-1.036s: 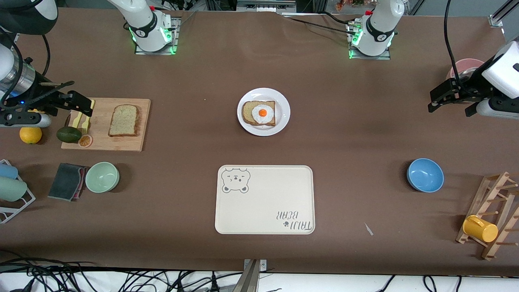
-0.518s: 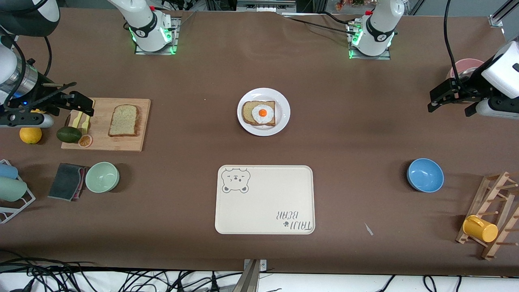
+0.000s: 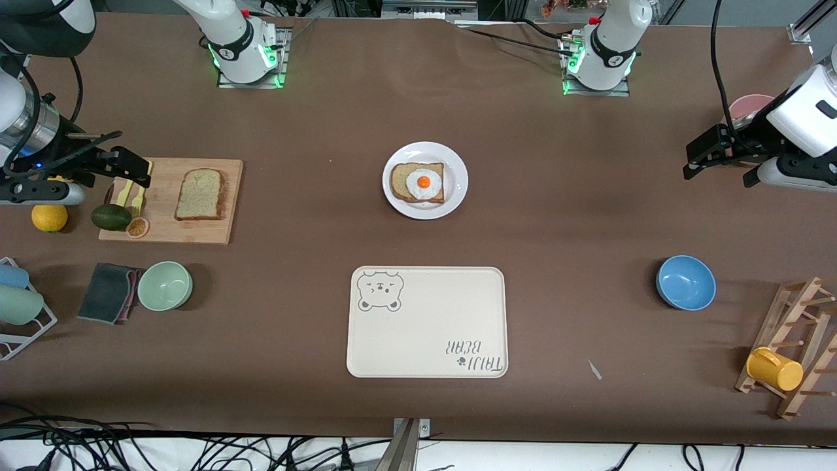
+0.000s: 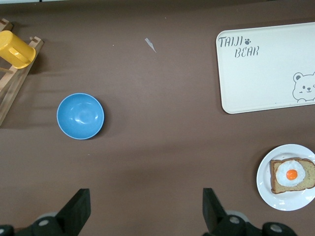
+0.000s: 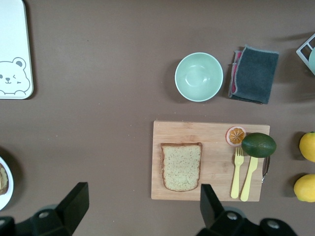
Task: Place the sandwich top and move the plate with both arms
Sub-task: 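Move the right gripper down to the bread slice on the cutting board, then lower the right gripper and grasp the bread slice edge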
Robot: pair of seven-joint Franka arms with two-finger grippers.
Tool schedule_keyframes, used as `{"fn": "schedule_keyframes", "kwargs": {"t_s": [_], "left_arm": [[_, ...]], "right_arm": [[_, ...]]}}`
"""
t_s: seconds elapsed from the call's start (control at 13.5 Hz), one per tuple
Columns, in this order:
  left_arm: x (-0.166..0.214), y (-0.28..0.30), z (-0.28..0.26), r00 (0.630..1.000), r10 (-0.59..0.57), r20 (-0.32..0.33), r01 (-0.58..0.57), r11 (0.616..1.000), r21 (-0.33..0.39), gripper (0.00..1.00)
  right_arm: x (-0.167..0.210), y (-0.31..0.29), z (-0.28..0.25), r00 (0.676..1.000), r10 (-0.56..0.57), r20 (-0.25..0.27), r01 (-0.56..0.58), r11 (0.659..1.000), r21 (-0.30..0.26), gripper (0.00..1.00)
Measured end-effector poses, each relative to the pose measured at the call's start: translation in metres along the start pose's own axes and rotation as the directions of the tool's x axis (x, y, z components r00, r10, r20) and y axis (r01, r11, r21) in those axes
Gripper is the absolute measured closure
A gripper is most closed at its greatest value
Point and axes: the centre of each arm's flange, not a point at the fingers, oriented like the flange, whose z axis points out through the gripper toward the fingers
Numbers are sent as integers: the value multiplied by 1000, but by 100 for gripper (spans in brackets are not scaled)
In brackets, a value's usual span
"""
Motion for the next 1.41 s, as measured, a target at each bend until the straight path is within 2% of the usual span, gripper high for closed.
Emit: {"fn": "schedule_keyframes", "kwargs": {"t_s": [0.89, 1.11, 1.18, 1.41], "left_arm": [[-1, 12, -2, 1000, 22, 1, -22, 1000, -3, 0], [-2, 11, 0, 1000, 21, 15, -21, 1000, -3, 0], [-3, 6, 0, 1000, 11, 19, -11, 1000, -2, 0], [-3, -12, -1, 1000, -22, 21, 22, 1000, 1, 0]], "right_arm": [[5, -10, 12, 1000, -15, -7, 15, 1000, -1, 0], [5, -11, 41, 1000, -16, 12, 16, 1000, -2, 0], [4, -11, 67, 1000, -17, 25, 17, 1000, -3, 0], [-12, -7, 137, 993, -16, 117, 18, 1000, -18, 0]]}}
